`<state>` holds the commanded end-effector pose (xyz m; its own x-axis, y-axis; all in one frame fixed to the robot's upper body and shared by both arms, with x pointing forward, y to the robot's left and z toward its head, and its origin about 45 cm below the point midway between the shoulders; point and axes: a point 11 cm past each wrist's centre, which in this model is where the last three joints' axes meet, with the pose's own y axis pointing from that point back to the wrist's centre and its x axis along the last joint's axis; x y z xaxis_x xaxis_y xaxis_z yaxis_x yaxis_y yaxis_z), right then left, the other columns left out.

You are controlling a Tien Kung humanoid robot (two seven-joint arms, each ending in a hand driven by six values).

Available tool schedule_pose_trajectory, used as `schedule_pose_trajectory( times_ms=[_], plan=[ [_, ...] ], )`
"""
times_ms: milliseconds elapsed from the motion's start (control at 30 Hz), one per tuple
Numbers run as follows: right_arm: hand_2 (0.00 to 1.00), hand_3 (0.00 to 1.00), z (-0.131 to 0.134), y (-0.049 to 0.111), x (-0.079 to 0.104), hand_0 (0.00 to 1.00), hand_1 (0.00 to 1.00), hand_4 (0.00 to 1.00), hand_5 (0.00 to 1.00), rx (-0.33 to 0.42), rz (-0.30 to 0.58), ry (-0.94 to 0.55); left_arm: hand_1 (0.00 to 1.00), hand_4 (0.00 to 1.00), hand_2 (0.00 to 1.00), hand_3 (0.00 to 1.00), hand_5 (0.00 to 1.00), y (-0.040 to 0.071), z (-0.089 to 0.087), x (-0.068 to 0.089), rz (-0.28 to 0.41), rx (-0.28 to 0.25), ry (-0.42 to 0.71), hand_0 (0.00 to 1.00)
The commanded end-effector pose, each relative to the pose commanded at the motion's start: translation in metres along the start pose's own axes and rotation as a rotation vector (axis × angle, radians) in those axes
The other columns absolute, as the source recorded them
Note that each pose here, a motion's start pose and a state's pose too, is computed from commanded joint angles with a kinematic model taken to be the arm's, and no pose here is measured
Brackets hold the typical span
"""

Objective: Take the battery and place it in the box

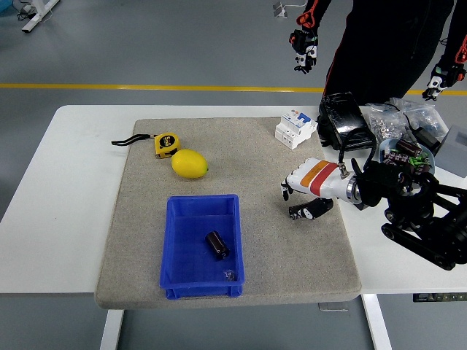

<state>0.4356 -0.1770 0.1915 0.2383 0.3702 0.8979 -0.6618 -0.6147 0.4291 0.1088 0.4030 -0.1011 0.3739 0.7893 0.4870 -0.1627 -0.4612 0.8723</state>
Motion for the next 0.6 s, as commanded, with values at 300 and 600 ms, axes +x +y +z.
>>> schedule_pose_trajectory(
  times_ms=[300, 600],
  plan=[
    [0.727, 0.740, 0.013, 0.007, -0.014, 0.518, 0.620, 0.860, 0.339, -0.039, -0.022, -0.018, 0.595, 0.625, 0.623, 0.578, 0.584, 0.000, 0.000, -0.001, 0.000, 0.000, 0.002, 0.579],
    [0.706, 0.689, 0.019, 0.008, -0.024, 0.472, 0.589, 0.825, 0.334, -0.066, -0.011, -0.044, 0.595, 0.625, 0.623, 0.579, 0.586, 0.001, 0.001, -0.003, -0.004, -0.001, -0.001, 0.579]
  ],
)
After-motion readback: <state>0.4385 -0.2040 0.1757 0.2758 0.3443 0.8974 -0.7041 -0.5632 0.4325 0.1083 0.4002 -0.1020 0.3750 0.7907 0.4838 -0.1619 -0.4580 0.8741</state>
